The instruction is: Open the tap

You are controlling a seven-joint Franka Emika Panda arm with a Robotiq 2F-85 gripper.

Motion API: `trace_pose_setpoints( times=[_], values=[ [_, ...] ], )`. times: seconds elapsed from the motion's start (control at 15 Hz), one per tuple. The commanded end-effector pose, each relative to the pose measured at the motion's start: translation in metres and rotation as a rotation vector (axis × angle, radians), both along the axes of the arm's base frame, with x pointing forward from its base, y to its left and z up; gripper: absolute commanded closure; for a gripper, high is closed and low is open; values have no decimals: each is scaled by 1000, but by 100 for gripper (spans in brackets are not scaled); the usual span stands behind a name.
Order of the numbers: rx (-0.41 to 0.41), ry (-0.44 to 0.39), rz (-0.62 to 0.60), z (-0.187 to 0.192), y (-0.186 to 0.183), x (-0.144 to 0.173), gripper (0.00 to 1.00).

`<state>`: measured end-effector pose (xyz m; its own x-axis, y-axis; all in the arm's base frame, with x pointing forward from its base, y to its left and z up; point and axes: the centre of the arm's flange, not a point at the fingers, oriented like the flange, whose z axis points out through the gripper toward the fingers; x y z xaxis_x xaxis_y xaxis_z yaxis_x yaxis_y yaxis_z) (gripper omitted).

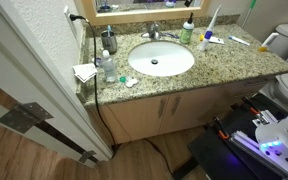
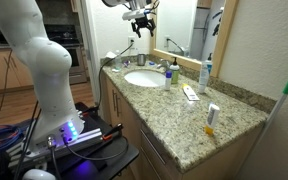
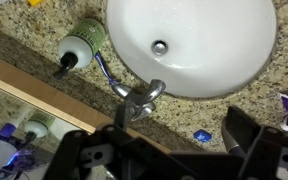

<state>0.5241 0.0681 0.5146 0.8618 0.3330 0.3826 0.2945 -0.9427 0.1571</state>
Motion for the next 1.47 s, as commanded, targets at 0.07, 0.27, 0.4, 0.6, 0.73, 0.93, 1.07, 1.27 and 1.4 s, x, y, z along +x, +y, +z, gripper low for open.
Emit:
trace_pose_setpoints(
  times=[0.07, 0.27, 0.4, 0.6, 0.73, 0.93, 1.07, 1.27, 1.4],
  values=[
    [-49, 6, -16, -17, 1, 9, 0],
    [70, -21, -170, -41, 1, 45, 0],
    [149, -63, -253, -51, -1, 68, 0],
    [216, -107, -329, -62, -6, 100, 0],
    [198, -87, -310, -62, -6, 79, 0],
    [200, -83, -313, -67, -6, 85, 0],
    [185, -69, -312, -77, -10, 91, 0],
    [207, -92, -335, -100, -15, 109, 0],
    [209, -106, -345, -111, -18, 122, 0]
  ],
)
